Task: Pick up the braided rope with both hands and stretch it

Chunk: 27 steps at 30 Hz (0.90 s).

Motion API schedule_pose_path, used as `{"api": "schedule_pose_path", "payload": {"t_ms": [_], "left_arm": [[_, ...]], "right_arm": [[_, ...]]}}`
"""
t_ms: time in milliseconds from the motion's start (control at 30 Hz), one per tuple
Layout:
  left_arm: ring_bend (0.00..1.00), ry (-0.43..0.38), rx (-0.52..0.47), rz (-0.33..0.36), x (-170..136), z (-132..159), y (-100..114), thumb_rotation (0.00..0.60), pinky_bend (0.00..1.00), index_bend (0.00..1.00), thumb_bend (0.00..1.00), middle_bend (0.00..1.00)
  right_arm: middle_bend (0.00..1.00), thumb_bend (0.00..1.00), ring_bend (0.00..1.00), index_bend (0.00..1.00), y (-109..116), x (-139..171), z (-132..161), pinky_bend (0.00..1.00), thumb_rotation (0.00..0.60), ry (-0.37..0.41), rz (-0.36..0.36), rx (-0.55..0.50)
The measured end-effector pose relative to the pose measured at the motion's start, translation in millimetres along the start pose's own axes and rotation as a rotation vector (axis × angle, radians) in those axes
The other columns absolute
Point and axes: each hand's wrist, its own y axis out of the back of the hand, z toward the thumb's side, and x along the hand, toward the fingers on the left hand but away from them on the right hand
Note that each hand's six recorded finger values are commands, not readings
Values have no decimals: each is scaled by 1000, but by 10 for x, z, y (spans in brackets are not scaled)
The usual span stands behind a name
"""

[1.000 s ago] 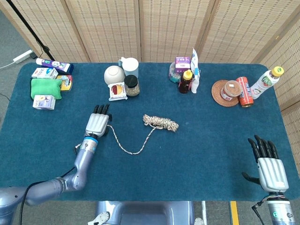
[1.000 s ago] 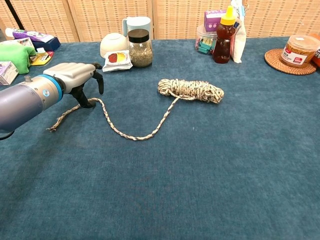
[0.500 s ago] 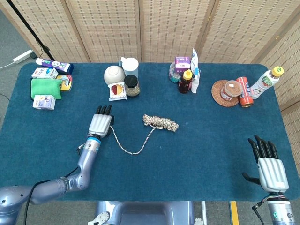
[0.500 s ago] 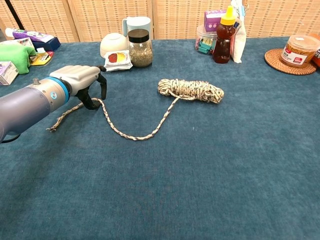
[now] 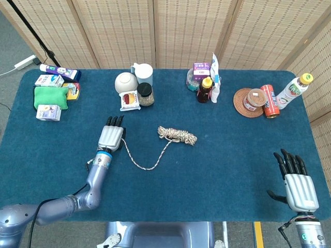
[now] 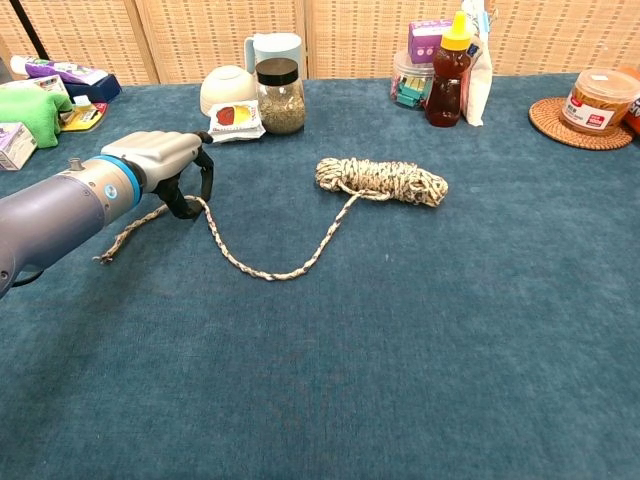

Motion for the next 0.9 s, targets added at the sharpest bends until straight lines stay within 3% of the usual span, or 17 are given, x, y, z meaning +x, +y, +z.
{"api": "schedule_pose_path", "payload": {"t_ms": [900], "left_arm": [[0,-3,19,27,-61,-84,71,600,0,572,406,0]], "right_arm": [[0,0,0,0,-9,2,9,0,600,2,4,2]]}}
